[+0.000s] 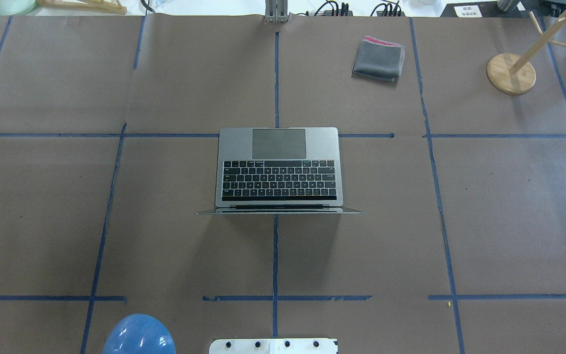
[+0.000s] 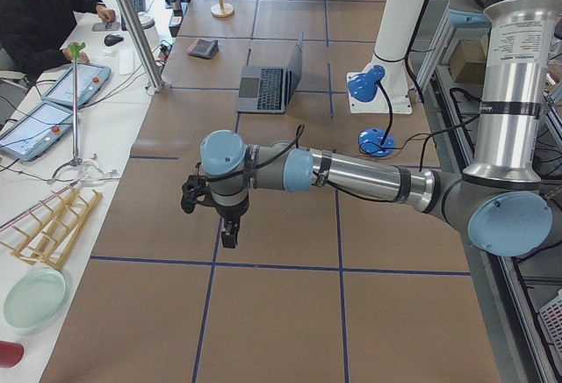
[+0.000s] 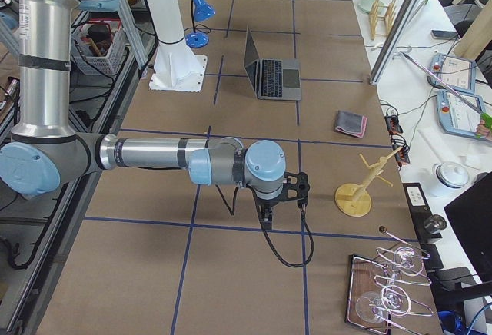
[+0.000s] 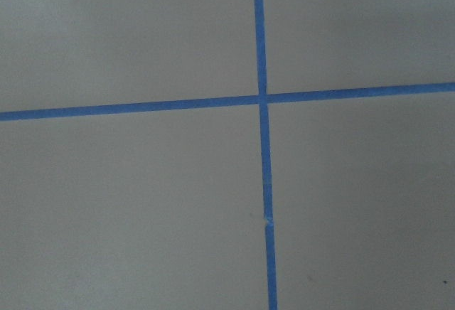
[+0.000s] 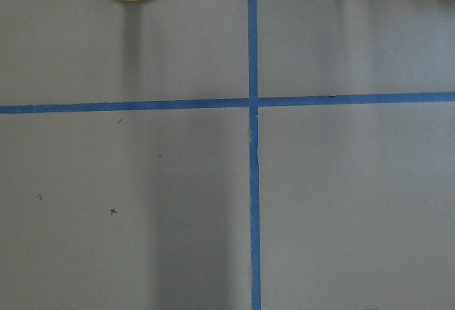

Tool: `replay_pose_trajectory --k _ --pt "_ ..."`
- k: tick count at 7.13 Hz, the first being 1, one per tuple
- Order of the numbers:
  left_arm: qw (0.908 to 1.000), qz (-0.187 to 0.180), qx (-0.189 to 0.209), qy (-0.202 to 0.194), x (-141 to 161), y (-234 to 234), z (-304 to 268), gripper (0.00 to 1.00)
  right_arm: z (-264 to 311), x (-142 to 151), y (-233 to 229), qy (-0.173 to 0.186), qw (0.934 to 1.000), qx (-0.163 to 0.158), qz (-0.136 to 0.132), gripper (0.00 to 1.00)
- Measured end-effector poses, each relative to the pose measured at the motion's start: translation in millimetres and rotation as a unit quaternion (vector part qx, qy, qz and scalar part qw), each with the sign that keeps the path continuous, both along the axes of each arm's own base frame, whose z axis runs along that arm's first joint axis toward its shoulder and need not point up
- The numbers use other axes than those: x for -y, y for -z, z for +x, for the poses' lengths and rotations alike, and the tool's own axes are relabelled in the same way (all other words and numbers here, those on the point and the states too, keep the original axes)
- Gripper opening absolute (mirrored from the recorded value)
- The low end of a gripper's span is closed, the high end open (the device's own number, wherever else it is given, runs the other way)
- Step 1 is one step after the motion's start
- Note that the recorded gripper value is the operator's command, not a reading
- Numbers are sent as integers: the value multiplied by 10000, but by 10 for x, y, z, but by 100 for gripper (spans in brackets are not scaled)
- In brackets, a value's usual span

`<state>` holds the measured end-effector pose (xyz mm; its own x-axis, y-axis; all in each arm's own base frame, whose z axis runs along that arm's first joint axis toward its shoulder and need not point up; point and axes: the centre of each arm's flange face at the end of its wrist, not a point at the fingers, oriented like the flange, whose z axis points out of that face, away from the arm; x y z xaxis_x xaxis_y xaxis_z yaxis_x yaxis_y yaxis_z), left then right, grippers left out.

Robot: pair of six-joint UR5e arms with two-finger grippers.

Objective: Close laptop

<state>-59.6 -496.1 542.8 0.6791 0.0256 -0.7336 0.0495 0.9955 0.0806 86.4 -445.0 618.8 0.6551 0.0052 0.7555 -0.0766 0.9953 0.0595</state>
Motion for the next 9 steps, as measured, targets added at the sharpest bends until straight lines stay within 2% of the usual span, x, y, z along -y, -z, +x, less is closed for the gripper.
replay_pose_trajectory --k 2,3,5,6,7,9 --pt "9990 -17 -377 221 -144 1012 614 100 -106 47 228 50 9999 46 153 99" --pt "9977 -116 -588 322 -235 1498 941 99 -301 102 460 60 9998 102 143 97" --pt "9925 -365 -1089 429 -365 2439 1572 95 -822 116 1150 -77 9996 278 -35 78" --pt "9887 -504 -1346 413 -472 2881 1876 90 -1060 41 1539 -205 9988 410 -159 62" --pt "9848 -682 -1569 308 -602 3280 2236 79 -1332 -76 1907 -240 9978 558 -264 42" --pt "9777 -1033 -1820 191 -933 3930 2996 39 -1998 -313 2524 -170 9938 1047 -330 11"
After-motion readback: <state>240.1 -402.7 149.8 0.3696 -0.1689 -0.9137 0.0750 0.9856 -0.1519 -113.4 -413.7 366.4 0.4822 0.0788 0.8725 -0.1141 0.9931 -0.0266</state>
